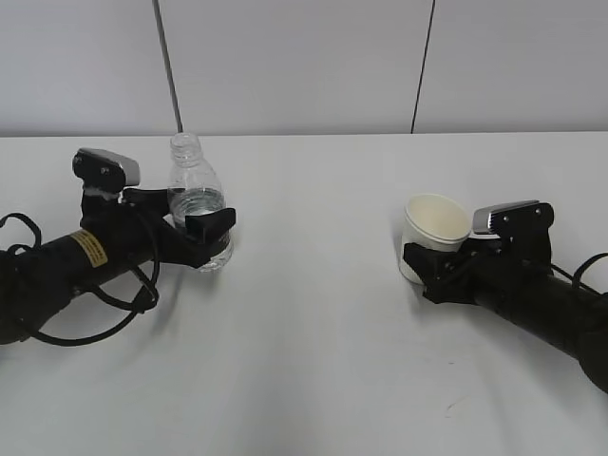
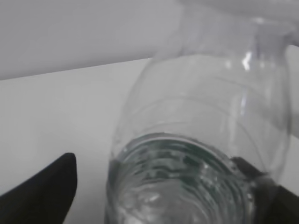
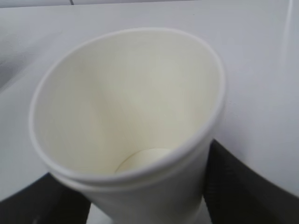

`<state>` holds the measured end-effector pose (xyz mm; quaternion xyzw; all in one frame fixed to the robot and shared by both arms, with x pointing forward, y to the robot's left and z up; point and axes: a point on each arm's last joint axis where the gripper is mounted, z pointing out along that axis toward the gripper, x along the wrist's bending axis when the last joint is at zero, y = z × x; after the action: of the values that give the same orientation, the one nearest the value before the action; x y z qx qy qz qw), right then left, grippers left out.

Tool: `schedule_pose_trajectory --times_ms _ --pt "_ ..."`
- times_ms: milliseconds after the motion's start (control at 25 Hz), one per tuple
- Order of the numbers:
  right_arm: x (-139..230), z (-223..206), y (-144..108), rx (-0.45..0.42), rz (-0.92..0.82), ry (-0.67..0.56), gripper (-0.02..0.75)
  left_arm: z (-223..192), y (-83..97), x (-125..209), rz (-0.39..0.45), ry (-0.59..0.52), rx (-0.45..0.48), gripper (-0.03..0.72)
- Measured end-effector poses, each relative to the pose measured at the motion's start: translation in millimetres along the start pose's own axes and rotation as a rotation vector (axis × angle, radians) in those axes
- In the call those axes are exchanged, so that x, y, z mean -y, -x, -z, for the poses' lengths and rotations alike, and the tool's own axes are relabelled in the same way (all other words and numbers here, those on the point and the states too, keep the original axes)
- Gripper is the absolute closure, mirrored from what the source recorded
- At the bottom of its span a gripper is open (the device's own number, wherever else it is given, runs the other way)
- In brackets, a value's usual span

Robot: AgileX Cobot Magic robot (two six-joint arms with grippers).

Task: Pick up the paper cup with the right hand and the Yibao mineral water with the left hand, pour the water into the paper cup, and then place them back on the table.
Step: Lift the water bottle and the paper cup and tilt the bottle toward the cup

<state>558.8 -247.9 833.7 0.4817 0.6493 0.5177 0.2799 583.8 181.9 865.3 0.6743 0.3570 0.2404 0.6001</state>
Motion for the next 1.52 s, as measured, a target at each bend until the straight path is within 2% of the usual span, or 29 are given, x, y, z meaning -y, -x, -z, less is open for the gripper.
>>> schedule_pose_trajectory --times_ms 120,280,440,640,1000,1200,1520 --pt "0.0 0.0 -0.1 -0.001 0.001 0.0 0.226 -0.3 0.6 0.2 0.0 -0.002 0.002 0.141" --pt "0.0 0.0 -0.1 -0.001 0.001 0.0 0.226 -0.3 0.8 0.1 -0.001 -0.001 0.003 0.241" --pt "0.0 0.0 -0.1 -0.001 0.001 0.0 0.226 -0.3 0.8 0.0 -0.001 0.0 0.004 0.301" --pt "0.2 0.0 -1.2 -0.014 0.006 -0.003 0.226 -0.2 0.7 0.0 0.0 0.001 0.002 0.318" --pt "3.9 2.0 -17.0 -0.19 0.079 -0.034 0.226 -0.3 1.8 0.3 -0.006 -0.004 0.014 0.32" --pt "5.7 3.6 -24.1 -0.273 0.086 -0.052 0.226 1.6 8.0 -8.0 -0.067 -0.048 0.072 0.321" --pt "7.9 6.4 -31.9 -0.366 0.079 -0.075 0.226 9.9 13.1 -36.5 -0.189 -0.122 0.086 0.323"
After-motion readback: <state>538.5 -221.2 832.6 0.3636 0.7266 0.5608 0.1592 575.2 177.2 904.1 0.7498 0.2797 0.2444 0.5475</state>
